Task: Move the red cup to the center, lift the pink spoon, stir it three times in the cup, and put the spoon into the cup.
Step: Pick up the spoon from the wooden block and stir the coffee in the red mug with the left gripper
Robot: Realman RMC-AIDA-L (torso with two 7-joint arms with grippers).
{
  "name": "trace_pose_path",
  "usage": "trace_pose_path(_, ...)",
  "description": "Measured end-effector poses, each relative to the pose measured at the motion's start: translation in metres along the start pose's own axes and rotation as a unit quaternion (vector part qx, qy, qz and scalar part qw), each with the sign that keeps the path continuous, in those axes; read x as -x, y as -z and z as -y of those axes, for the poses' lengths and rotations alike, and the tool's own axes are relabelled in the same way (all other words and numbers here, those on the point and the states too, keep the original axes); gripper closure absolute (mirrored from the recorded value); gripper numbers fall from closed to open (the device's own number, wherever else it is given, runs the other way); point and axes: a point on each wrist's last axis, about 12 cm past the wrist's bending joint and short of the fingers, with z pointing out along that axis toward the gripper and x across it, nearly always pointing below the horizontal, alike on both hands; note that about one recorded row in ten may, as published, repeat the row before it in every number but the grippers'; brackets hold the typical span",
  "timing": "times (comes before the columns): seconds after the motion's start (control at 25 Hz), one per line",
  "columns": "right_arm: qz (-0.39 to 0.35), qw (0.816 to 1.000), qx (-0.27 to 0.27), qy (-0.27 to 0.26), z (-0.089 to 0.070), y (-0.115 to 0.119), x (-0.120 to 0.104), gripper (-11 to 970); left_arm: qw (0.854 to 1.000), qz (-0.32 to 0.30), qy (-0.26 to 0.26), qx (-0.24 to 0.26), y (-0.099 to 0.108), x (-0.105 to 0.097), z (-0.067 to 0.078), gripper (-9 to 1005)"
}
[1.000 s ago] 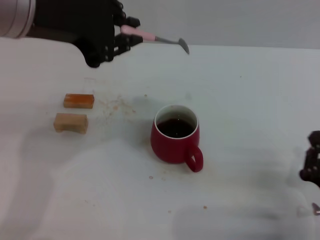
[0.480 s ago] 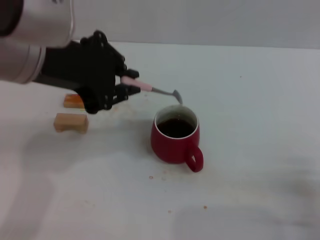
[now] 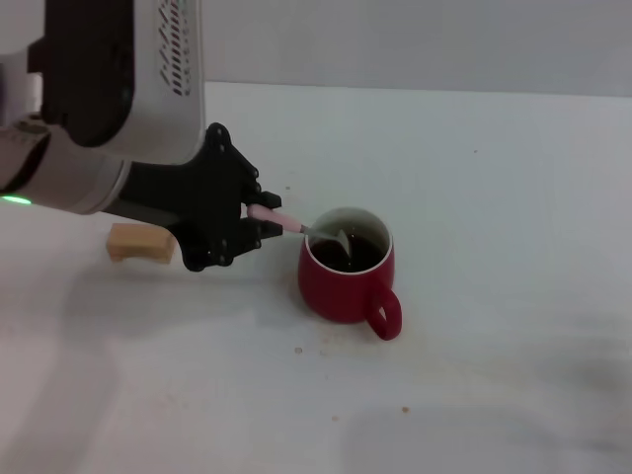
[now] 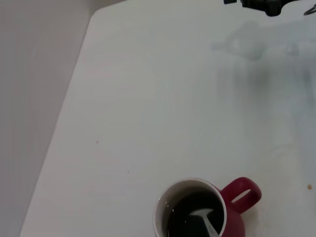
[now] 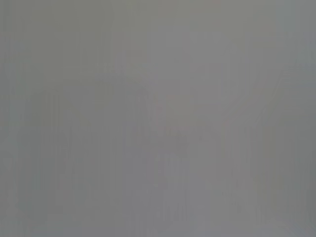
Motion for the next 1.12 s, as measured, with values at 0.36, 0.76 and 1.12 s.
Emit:
trace_pose_path(0.36,0.004,1.0,0.001,-0.002,-0.001,0.001,0.001,959,1.0,0.0,0.007,0.003,-0.012,-0.005,-0.008,825)
trace_pose_path(0.76,0.011,1.0,0.0,-0.003,-0.001,0.002,0.003,959,1.0,-0.018,0.022,-0.008,-0.03,-0.015,-0.018,825)
trace_pose_path(1.12,0.013,1.0,-0.002,-0.002,0.0,0.004,0.003,959,0.999,-0.019,0.028,-0.015,-0.042,-0.017,-0.023,824)
